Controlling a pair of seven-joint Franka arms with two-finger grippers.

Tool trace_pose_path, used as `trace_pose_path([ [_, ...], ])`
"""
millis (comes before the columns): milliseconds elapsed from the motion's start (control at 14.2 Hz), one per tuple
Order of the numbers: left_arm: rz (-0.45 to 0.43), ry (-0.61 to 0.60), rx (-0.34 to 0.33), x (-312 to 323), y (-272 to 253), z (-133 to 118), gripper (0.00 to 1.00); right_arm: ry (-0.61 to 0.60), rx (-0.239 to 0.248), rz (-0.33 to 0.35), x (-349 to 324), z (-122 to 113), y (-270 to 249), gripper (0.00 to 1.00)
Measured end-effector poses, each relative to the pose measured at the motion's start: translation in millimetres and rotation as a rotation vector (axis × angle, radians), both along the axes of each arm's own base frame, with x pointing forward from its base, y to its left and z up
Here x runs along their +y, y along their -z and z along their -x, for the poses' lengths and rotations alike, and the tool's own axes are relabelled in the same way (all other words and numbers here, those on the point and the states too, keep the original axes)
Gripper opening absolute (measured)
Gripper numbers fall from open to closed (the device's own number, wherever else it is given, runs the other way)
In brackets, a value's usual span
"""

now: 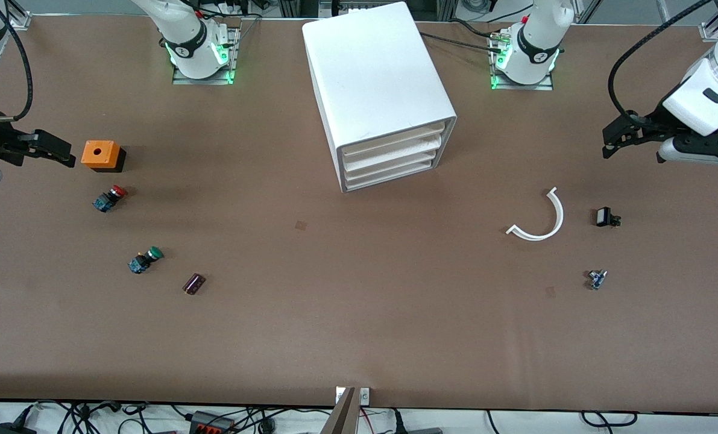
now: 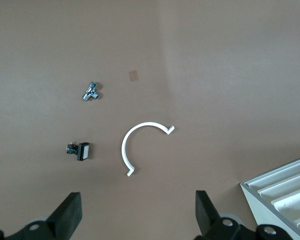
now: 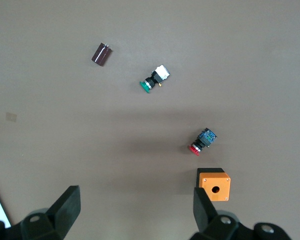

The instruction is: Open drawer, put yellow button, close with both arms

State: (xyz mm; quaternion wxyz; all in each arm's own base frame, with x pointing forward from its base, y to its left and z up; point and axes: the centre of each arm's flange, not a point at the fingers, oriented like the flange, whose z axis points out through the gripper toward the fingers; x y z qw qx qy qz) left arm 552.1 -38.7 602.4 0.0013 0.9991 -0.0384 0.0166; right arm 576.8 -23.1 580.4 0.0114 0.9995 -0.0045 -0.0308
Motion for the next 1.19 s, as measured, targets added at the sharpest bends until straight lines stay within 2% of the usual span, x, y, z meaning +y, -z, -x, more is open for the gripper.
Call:
trace_pose_path([
  [351, 0.0, -0.003, 0.02, 4.0, 7.6, -6.4, 1.0, -0.007, -0.003, 0.0, 3.7, -0.5, -0.2, 1.0],
  [1193, -0.002, 0.006, 0.045, 0.0, 6.4, -2.9, 1.0, -0.013, -0.002, 0.0, 6.6, -2.0, 2.0, 1.0],
])
